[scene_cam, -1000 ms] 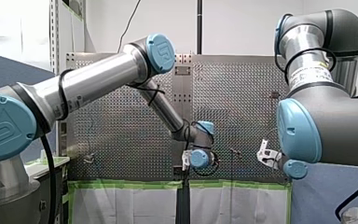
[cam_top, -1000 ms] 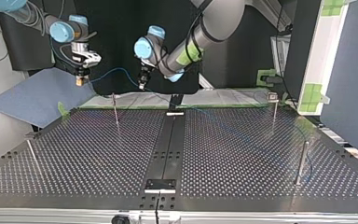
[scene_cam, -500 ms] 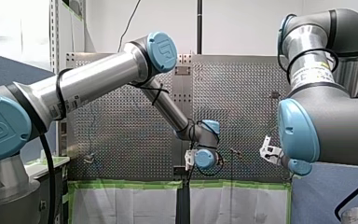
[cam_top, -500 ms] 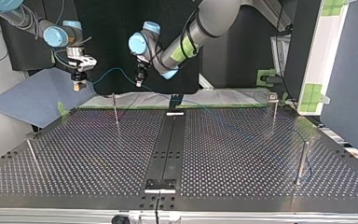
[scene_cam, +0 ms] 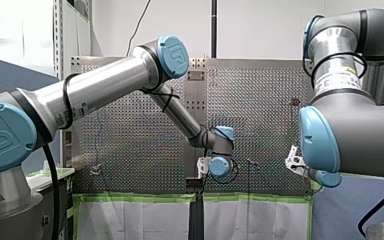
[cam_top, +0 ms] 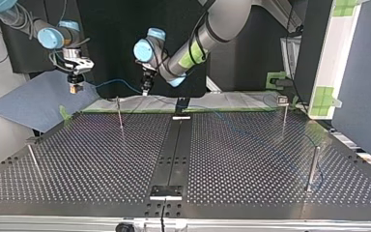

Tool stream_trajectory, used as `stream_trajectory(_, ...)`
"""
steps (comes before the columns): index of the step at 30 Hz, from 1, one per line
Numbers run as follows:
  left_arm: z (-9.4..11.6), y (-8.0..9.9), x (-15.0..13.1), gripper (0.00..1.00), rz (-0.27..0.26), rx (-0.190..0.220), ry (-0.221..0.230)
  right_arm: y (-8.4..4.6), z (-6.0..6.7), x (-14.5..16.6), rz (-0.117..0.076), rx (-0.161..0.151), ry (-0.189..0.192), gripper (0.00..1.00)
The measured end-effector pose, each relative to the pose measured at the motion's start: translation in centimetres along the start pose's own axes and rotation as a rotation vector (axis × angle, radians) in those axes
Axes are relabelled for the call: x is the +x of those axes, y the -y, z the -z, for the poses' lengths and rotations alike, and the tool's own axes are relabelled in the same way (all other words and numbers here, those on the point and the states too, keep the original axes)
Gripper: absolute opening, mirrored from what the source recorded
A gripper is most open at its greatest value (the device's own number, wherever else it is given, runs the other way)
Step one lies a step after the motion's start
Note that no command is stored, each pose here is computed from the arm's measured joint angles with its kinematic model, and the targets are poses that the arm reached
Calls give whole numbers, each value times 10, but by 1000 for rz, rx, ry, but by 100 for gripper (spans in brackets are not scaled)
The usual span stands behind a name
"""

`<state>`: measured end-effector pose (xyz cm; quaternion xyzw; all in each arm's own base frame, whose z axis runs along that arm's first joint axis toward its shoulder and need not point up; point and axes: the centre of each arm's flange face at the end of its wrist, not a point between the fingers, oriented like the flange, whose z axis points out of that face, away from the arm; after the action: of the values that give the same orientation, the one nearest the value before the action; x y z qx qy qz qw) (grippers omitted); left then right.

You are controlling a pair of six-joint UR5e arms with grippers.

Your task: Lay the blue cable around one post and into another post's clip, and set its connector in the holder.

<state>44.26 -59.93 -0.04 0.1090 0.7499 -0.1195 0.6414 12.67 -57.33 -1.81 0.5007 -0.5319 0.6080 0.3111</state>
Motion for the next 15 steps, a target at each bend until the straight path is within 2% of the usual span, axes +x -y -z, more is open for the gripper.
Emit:
stream_trajectory(7, -5, -2, -3, 0, 13, 1, 8, -5, -6, 6, -19, 34, 6, 0)
stream_trajectory(15, -9, -3, -4, 0, 28, 9, 21, -5, -13, 10, -23, 53, 16, 0)
